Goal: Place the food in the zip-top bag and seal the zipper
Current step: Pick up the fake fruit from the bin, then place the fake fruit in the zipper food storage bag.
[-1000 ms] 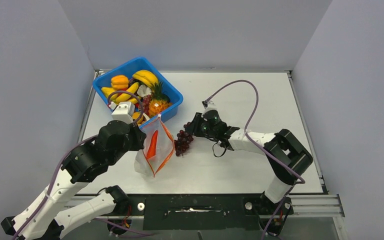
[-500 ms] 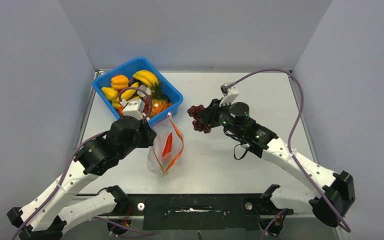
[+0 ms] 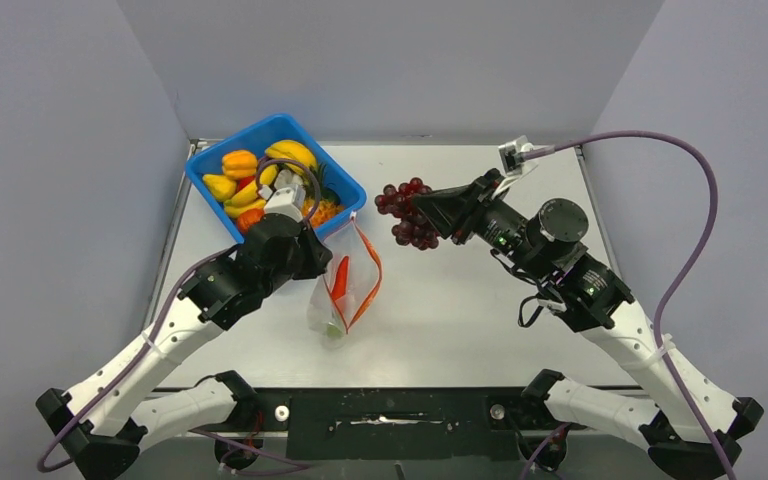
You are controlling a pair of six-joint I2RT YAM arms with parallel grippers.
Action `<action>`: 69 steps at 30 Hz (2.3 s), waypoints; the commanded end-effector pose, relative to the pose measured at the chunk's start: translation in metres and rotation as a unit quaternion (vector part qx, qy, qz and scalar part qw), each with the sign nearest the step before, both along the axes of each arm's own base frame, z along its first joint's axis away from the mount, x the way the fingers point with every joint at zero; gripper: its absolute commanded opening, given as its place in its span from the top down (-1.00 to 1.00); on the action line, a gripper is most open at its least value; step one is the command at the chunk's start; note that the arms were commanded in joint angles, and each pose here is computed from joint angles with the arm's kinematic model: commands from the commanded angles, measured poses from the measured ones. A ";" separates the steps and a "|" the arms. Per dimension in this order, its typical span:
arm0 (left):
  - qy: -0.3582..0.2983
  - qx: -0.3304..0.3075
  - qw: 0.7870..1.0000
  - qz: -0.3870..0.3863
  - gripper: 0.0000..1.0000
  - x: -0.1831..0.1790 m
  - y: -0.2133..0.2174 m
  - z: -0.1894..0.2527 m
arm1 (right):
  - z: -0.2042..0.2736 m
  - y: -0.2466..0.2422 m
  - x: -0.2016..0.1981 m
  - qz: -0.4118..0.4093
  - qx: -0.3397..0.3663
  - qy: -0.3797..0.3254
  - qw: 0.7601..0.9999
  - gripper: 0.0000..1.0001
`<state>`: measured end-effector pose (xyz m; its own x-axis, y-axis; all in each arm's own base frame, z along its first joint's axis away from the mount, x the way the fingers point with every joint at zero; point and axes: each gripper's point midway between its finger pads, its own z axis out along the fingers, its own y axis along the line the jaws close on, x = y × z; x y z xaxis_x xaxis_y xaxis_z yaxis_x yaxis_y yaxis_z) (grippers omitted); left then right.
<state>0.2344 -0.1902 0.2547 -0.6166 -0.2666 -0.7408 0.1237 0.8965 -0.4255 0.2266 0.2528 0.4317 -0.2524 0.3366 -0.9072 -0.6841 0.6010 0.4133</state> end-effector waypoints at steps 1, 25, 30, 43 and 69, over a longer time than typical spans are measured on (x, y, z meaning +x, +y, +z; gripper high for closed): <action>-0.030 -0.073 0.997 -0.012 1.00 0.018 -0.022 0.030 | 0.038 0.017 -0.023 0.069 0.089 -0.014 0.994 1.00; 0.001 -0.168 0.986 -0.011 1.00 0.024 -0.026 0.021 | -0.093 0.067 0.016 -0.042 0.131 0.111 0.984 1.00; 0.007 -0.182 0.983 -0.012 1.00 0.025 -0.024 0.017 | -0.126 0.066 0.019 -0.060 0.121 0.141 0.981 0.99; 0.004 -0.178 0.984 -0.008 1.00 0.028 -0.018 0.016 | -0.155 0.086 0.004 -0.024 -0.031 0.161 0.986 0.49; 0.009 -0.188 0.982 -0.015 1.00 0.027 -0.019 0.009 | -0.191 0.024 0.034 -0.032 -0.131 0.223 0.966 -0.20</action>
<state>0.2549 -0.2046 0.2393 -0.6817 -0.4718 -0.5592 0.0750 0.7152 -0.6949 0.2551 0.2574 0.2309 -0.6225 0.1505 -0.7680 -0.3057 0.8566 0.4156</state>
